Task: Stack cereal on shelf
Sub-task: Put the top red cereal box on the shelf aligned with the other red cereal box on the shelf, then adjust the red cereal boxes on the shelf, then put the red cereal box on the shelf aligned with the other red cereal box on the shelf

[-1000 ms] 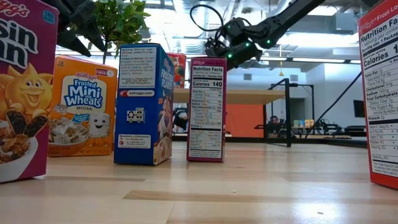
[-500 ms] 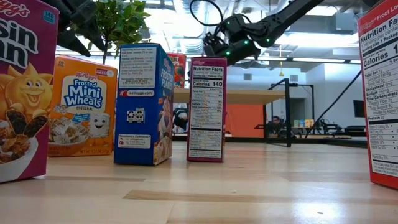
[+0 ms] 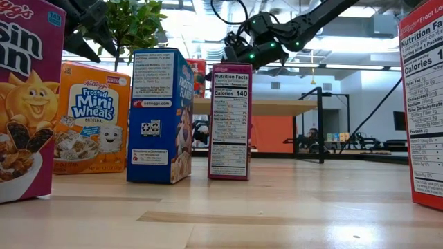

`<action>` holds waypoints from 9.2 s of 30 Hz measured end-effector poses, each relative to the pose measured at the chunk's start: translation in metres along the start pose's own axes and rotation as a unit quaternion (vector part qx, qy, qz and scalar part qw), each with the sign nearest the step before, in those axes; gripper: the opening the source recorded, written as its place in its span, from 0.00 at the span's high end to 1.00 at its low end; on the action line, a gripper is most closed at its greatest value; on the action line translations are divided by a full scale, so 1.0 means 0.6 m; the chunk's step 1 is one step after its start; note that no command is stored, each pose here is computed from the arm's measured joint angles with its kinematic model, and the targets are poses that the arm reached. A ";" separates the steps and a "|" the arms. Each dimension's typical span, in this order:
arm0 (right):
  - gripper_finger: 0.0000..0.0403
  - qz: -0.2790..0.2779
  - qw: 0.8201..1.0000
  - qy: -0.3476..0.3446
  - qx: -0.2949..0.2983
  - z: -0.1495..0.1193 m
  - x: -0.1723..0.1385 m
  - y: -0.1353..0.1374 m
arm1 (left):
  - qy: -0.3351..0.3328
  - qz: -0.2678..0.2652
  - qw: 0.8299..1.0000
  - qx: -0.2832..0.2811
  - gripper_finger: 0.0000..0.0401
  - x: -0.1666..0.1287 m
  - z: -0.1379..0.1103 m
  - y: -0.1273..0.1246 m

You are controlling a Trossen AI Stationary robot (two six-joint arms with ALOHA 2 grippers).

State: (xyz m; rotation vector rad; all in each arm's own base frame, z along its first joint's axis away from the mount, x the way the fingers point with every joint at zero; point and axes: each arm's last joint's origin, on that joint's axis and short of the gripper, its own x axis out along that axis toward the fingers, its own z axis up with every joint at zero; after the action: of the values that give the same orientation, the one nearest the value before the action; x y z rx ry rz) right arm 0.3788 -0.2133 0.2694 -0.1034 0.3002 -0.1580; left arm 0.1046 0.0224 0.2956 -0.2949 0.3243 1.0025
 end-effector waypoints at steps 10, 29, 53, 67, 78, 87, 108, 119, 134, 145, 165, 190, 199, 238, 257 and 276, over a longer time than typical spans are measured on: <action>0.78 0.020 1.000 -0.008 -0.006 0.004 0.003 0.010 | 0.000 0.000 1.000 -0.011 0.28 0.000 0.000 0.000; 0.78 -0.065 0.995 -0.067 -0.027 0.065 -0.036 -0.094 | 0.001 -0.001 0.999 -0.033 0.28 0.000 0.000 0.000; 0.78 0.011 0.999 -0.039 0.011 0.059 0.068 -0.199 | 0.000 0.000 0.998 -0.061 0.28 0.000 0.000 0.000; 0.78 0.031 0.999 0.000 0.033 0.053 0.069 -0.185 | -0.005 0.006 0.998 -0.055 0.28 0.000 0.000 0.001; 0.78 0.026 0.999 0.011 0.019 0.095 0.019 -0.180 | -0.006 0.008 0.999 -0.043 0.28 0.000 0.000 0.001; 0.78 0.027 0.998 0.057 0.028 0.087 0.010 -0.175 | -0.006 0.009 0.999 -0.034 0.28 0.000 0.000 0.001; 0.96 0.160 0.975 0.157 0.014 0.072 0.032 -0.067 | -0.005 0.008 0.999 -0.032 0.28 0.000 0.000 0.001; 0.90 0.112 0.983 0.147 -0.017 0.082 0.041 -0.066 | -0.004 0.007 0.999 -0.033 0.28 0.000 0.000 0.001; 0.93 0.143 0.967 0.212 -0.011 0.165 -0.116 -0.024 | 0.031 -0.038 0.999 -0.009 0.28 0.000 -0.003 -0.004; 0.77 0.167 0.922 0.335 0.098 0.224 -0.273 0.107 | 0.048 -0.069 0.996 0.034 0.28 -0.001 -0.005 -0.007; 0.29 0.068 0.831 0.524 0.171 0.135 -0.315 0.451 | 0.088 -0.144 0.981 0.099 0.28 -0.003 -0.009 -0.013; 0.29 0.115 0.792 0.573 0.178 0.032 -0.268 0.673 | 0.089 -0.165 0.970 0.152 0.28 -0.003 -0.011 -0.014; 0.29 0.084 0.840 0.519 0.134 0.026 -0.284 0.694 | 0.089 -0.165 0.970 0.152 0.28 -0.004 -0.011 -0.014; 0.51 0.112 0.838 0.517 0.131 -0.037 -0.247 0.689 | 0.093 -0.176 0.966 0.162 0.28 -0.004 -0.011 -0.015; 0.57 0.096 0.876 0.440 0.174 0.093 -0.253 0.413 | 0.091 -0.177 0.965 0.172 0.28 -0.004 -0.011 -0.015; 0.60 0.017 0.927 0.371 -0.057 0.218 -0.125 0.166 | 0.096 -0.174 0.967 0.162 0.28 -0.004 -0.012 -0.014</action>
State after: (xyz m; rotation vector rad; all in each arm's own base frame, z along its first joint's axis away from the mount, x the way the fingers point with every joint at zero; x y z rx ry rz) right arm 0.3614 -0.0926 0.4025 -0.1512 1.0693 -0.1399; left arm 0.1098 0.0134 0.2906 -0.1433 0.5836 0.5623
